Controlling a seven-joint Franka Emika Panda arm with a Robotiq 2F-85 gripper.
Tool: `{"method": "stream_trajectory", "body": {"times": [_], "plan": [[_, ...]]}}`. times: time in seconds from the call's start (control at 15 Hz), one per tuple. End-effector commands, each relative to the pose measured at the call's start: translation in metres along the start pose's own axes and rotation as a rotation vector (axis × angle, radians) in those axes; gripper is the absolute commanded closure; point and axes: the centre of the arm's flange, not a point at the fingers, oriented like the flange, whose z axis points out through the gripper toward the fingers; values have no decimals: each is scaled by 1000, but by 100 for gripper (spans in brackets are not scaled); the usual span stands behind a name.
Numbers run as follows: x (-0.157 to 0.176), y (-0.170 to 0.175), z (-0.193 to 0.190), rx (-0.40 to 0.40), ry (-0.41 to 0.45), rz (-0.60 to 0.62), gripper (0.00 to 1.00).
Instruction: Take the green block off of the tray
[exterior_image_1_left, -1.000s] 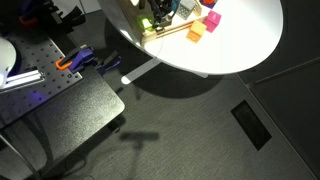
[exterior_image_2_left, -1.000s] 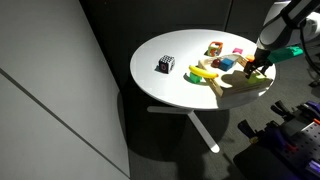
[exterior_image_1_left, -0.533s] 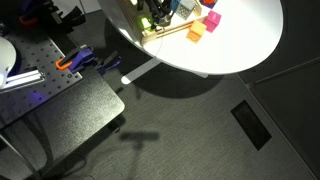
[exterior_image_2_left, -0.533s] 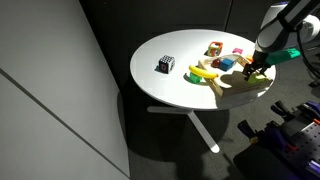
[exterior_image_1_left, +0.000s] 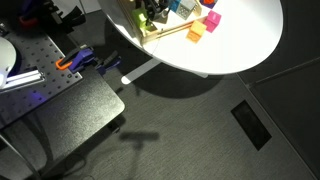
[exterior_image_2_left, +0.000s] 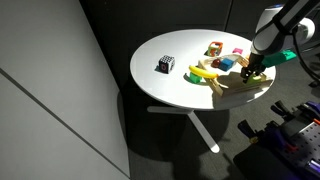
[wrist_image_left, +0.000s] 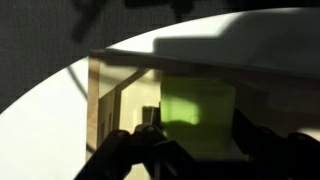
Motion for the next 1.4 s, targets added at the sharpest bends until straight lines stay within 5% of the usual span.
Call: {"method": "stream_trajectory", "body": {"times": [0.0, 0.07, 0.27, 1.33], "plan": [[10, -1, -5, -12, 3, 26, 60], [11, 1, -7, -11, 3, 33, 68], [16, 7, -19, -7, 2, 57, 72], [50, 77, -71, 6, 5, 225, 72]]}}
